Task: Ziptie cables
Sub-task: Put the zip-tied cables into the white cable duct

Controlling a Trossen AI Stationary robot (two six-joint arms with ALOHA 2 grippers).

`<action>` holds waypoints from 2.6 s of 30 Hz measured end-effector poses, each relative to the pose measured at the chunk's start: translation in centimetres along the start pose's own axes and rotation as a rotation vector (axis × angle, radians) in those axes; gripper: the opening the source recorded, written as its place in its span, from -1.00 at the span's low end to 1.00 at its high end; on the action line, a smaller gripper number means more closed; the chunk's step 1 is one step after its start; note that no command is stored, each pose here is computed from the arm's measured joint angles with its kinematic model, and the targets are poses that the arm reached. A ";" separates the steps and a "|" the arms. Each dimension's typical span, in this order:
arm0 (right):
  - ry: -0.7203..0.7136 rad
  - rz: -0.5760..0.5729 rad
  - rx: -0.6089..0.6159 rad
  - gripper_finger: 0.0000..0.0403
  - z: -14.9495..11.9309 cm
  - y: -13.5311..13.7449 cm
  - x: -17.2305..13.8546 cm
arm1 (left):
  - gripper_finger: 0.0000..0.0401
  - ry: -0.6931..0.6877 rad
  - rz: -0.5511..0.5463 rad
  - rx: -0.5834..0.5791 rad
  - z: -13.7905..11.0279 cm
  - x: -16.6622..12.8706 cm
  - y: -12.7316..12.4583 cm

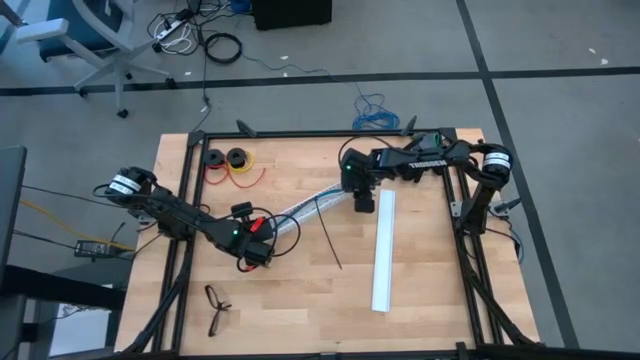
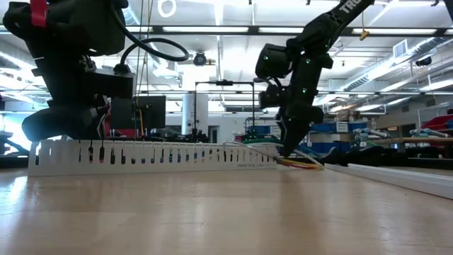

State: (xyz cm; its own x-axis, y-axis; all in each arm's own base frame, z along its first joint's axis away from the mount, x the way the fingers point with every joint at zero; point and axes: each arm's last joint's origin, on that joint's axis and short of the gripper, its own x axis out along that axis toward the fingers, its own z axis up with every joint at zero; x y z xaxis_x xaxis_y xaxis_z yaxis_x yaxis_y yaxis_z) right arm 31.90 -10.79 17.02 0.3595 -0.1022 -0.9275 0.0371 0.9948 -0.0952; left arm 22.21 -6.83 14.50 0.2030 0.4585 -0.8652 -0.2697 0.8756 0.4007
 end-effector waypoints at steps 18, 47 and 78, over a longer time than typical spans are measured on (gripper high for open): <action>-0.027 -0.038 0.040 -0.70 3.5 -0.9 -3.9 | -0.90 -0.004 -0.006 -0.004 0.1 0.0 0.0; -0.179 0.041 -0.093 -0.99 6.3 0.9 -1.6 | -0.90 -0.034 -0.014 0.032 1.4 -1.1 -0.1; -0.039 0.147 -0.251 -0.80 5.3 2.6 0.4 | -0.90 -0.105 -0.080 0.181 3.6 0.0 1.1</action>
State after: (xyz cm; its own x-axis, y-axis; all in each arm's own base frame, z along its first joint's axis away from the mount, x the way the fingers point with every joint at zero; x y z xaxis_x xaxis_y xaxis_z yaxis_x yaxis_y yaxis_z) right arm 37.03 -8.23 18.33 0.3801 0.0476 -0.9237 -0.2478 0.9674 -0.0521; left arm 25.29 -5.35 16.04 0.3162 0.3917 -0.8641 -0.0778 0.9184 0.3879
